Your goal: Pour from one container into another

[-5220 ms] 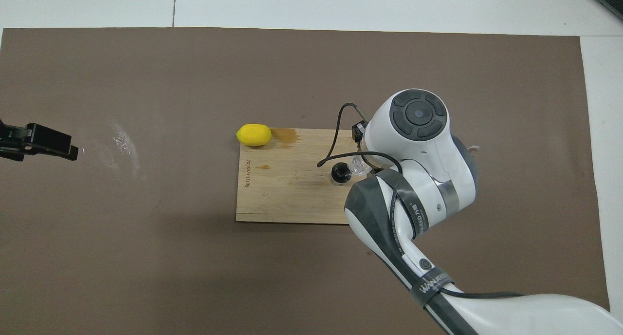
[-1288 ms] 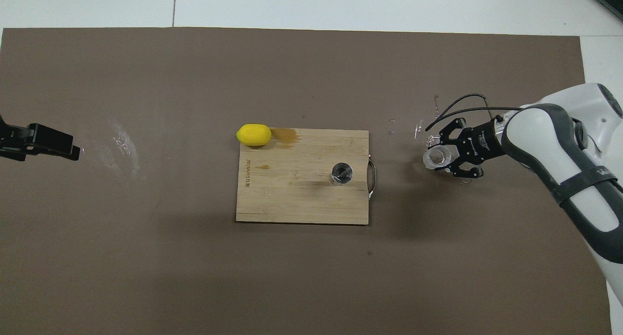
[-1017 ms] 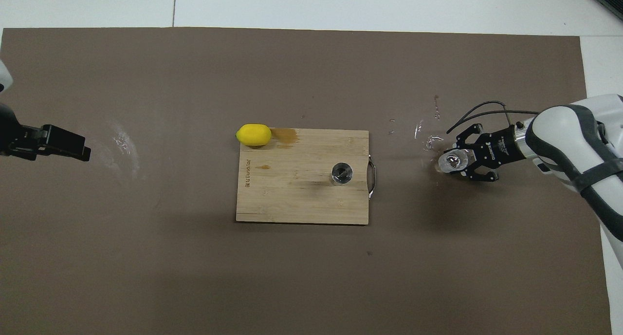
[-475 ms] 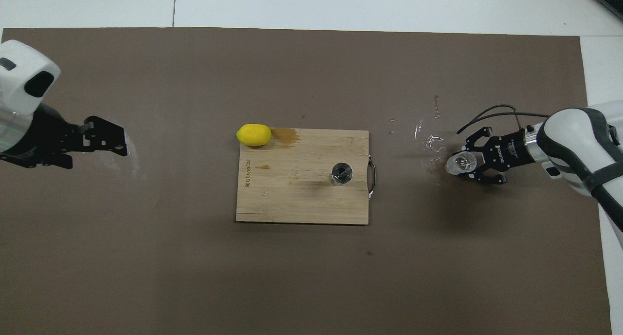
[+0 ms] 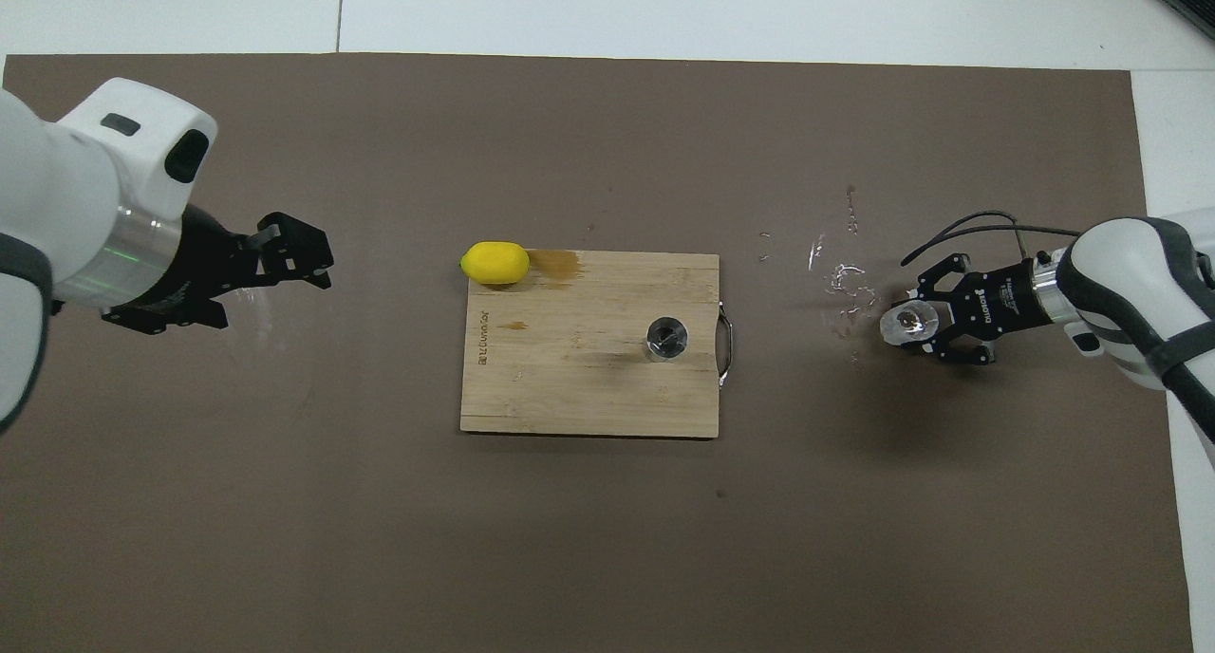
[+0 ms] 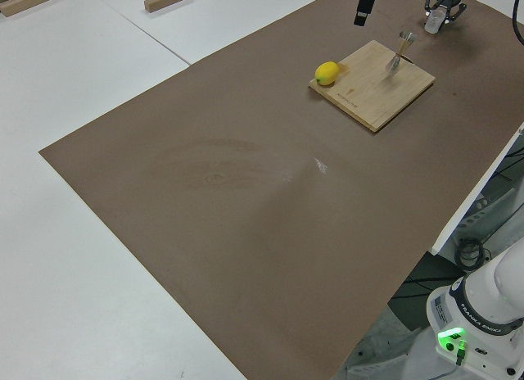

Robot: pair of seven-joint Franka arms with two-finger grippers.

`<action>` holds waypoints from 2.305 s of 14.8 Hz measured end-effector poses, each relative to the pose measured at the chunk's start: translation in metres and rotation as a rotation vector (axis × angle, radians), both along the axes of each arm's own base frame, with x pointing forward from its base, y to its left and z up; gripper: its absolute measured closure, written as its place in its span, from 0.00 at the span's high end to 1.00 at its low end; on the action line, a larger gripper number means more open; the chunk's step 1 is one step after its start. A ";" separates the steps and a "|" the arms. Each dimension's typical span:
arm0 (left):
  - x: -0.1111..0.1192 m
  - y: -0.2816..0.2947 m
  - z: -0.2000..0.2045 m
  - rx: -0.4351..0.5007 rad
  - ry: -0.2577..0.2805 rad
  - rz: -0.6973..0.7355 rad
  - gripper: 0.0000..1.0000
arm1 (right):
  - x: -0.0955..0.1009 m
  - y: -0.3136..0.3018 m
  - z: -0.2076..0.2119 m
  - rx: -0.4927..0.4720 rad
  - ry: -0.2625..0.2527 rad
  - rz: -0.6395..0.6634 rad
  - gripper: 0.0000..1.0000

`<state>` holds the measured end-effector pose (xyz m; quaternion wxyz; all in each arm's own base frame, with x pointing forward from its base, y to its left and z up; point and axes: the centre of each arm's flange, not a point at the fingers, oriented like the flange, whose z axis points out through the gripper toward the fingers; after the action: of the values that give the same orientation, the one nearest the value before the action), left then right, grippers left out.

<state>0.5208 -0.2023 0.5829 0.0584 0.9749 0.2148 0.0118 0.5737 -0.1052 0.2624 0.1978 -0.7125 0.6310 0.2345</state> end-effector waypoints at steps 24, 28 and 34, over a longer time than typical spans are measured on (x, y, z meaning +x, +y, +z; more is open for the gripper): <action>-0.008 0.214 0.048 0.125 0.069 -0.474 1.00 | -0.006 0.203 0.225 -0.496 -0.362 1.090 1.00; -0.006 0.216 0.050 0.130 0.049 -0.471 1.00 | -0.011 0.192 0.305 -0.504 -0.438 1.177 1.00; -0.012 0.217 0.053 0.104 0.110 -0.471 1.00 | -0.037 0.163 0.349 -0.503 -0.448 1.214 1.00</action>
<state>0.5088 0.0142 0.6358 -0.0026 0.9989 -0.0163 -0.0441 0.5366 0.0576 0.6114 -0.0141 -0.9949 0.1001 -0.0024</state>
